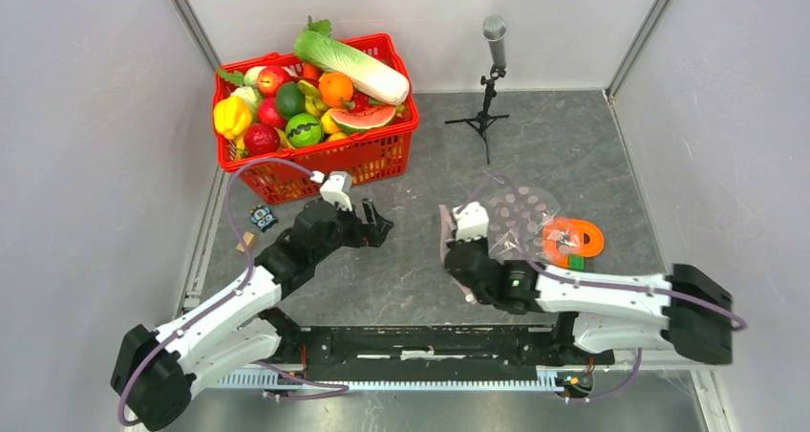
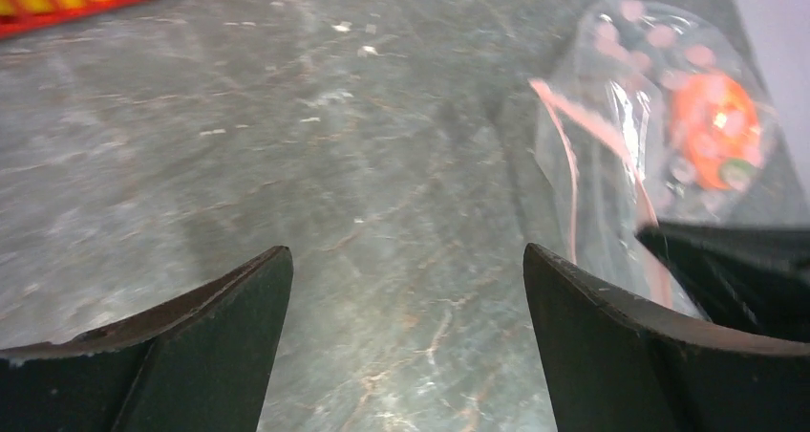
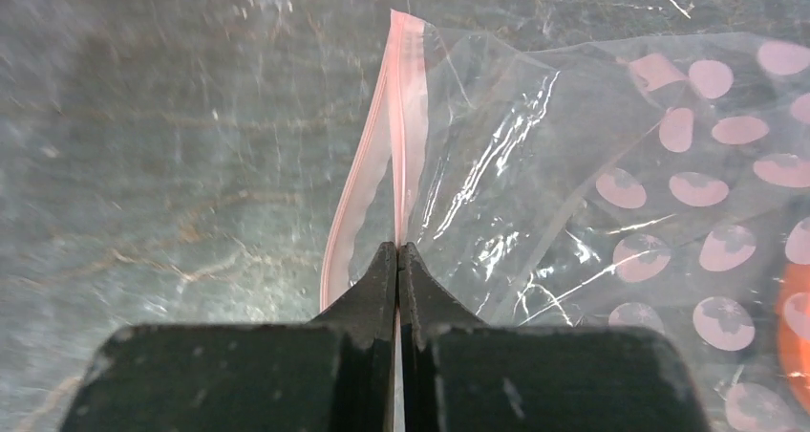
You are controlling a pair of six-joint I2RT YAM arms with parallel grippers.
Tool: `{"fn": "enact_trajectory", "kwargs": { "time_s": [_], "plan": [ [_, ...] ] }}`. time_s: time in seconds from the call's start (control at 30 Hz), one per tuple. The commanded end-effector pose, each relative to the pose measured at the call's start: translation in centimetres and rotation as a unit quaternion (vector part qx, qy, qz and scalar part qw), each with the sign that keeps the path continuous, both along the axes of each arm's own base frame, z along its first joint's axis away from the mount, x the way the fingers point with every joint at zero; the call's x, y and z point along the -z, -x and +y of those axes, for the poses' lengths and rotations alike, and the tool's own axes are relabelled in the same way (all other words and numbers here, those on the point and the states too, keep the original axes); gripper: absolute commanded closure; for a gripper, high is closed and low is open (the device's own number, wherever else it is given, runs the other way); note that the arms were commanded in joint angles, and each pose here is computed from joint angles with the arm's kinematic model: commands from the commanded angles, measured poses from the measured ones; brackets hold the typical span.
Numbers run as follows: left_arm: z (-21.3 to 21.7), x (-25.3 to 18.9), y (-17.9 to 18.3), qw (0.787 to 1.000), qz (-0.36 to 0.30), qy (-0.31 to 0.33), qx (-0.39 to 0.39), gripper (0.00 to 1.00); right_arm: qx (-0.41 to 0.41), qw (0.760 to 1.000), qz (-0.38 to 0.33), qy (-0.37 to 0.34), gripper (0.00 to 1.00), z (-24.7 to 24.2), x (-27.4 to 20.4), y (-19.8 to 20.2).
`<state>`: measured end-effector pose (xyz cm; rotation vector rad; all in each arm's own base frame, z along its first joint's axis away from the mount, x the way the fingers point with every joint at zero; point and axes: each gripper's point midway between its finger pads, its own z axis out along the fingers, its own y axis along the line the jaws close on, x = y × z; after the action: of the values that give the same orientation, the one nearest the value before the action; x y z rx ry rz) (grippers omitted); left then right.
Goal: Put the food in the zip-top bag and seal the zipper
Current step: Pick up the zipper food storage bag at the center of the board, then open the zipper of the food storage bag.
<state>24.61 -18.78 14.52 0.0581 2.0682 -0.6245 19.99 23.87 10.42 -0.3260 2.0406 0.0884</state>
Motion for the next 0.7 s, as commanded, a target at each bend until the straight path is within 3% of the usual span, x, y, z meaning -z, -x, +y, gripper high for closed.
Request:
{"fn": "enact_trajectory", "kwargs": {
  "time_s": [0.0,0.13,0.33,0.67],
  "plan": [
    [-4.8,-2.4,0.8,0.99,-0.028,0.063,0.122,0.04,-0.042,0.988,-0.023,-0.149,1.0,1.4,-3.6,-1.2],
    [-7.5,-5.2,1.0,0.977,-0.034,0.142,0.156,0.05,-0.044,0.984,-0.039,-0.168,1.0,0.5,-5.2,-1.6],
    [-11.9,-5.2,1.0,0.958,0.006,0.178,0.223,0.08,-0.058,0.979,-0.043,-0.189,1.0,0.9,-6.0,-1.3],
    [-13.9,-2.7,-0.8,0.962,0.049,0.157,0.216,0.17,-0.072,0.974,-0.051,-0.211,1.0,1.7,-7.1,-1.2]
  ]
}}
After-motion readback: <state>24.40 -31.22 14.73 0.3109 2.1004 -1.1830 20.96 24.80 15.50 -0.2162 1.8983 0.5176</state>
